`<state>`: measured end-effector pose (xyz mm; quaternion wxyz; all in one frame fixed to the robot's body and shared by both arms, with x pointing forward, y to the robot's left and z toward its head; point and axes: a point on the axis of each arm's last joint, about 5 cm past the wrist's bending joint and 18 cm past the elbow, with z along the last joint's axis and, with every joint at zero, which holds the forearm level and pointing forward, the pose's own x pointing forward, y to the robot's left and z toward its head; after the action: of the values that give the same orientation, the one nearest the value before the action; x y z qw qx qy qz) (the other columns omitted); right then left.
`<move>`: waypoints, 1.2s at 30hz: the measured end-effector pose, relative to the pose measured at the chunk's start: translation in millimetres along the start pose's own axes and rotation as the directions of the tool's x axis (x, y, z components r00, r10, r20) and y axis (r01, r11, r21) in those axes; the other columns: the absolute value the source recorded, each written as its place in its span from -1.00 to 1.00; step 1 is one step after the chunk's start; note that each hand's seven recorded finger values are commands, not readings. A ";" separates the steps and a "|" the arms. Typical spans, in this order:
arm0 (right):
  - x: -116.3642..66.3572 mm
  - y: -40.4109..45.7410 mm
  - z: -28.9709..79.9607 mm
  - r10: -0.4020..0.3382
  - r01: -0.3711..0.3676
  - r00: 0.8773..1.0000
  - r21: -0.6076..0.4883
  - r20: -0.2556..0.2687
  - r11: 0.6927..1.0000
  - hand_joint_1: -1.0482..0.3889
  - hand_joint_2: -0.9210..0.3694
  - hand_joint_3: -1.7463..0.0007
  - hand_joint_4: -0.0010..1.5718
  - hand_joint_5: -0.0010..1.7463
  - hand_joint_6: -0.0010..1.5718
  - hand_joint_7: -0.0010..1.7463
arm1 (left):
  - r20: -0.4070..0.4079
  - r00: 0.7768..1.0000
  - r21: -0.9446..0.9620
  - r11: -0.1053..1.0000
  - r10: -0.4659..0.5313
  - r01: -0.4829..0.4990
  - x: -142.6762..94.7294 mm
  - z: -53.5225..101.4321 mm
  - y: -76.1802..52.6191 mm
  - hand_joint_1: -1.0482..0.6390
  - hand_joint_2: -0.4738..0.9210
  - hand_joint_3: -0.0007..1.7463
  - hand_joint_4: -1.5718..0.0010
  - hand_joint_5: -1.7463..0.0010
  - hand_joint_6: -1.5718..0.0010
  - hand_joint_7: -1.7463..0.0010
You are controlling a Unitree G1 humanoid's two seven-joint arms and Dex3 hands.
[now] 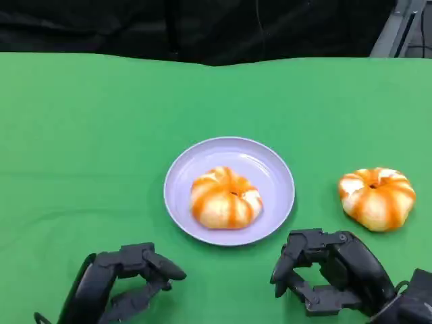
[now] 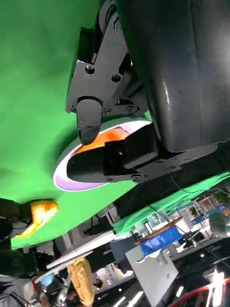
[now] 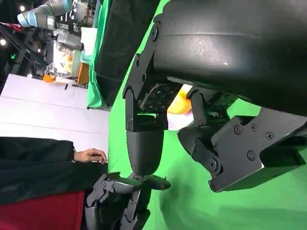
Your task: Grasp the bread from the table and place it into the plate.
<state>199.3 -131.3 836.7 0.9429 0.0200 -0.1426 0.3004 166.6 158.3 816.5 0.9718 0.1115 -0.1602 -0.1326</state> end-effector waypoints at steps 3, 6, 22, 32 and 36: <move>0.0 0.0 0.0 0.000 0.000 1.000 0.000 0.000 1.000 0.59 -0.51 -0.20 0.15 0.51 0.18 0.18 | 0.002 1.000 0.005 1.000 -0.006 0.006 0.6 0.2 -1.9 0.11 0.78 -0.17 0.05 -0.85 -0.01 -0.45; -0.1 0.0 -0.2 0.000 0.000 1.000 0.000 -0.001 1.000 0.59 -0.51 -0.19 0.15 0.50 0.19 0.18 | 0.006 1.000 0.012 1.000 -0.027 0.027 2.1 0.5 -3.8 0.08 0.72 -0.09 0.07 -0.91 0.01 -0.52; -1.7 0.7 -2.2 0.004 -0.004 1.000 0.001 -0.015 1.000 0.60 -0.54 -0.18 0.14 0.51 0.19 0.15 | 0.001 0.999 0.001 0.999 -0.039 0.039 6.5 -1.0 -3.6 0.06 0.69 -0.03 0.09 -0.96 0.04 -0.53; -1.3 -0.1 -2.3 0.004 -0.004 1.000 -0.002 -0.014 1.000 0.58 -0.54 -0.16 0.14 0.51 0.20 0.16 | 0.005 0.999 -0.001 0.999 -0.034 0.034 7.7 -0.7 -2.3 0.04 0.66 0.02 0.08 -0.96 0.03 -0.53; -1.3 -0.1 -2.3 0.004 -0.004 1.000 -0.002 -0.014 1.000 0.59 -0.54 -0.16 0.14 0.51 0.19 0.16 | 0.005 0.999 -0.002 0.999 -0.034 0.034 7.7 -0.7 -2.3 0.05 0.65 0.03 0.08 -0.95 0.02 -0.53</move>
<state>198.9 -131.8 834.1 0.9432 0.0168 -0.1363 0.3025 173.3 154.0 817.4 0.9691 0.1129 -0.1608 -0.1493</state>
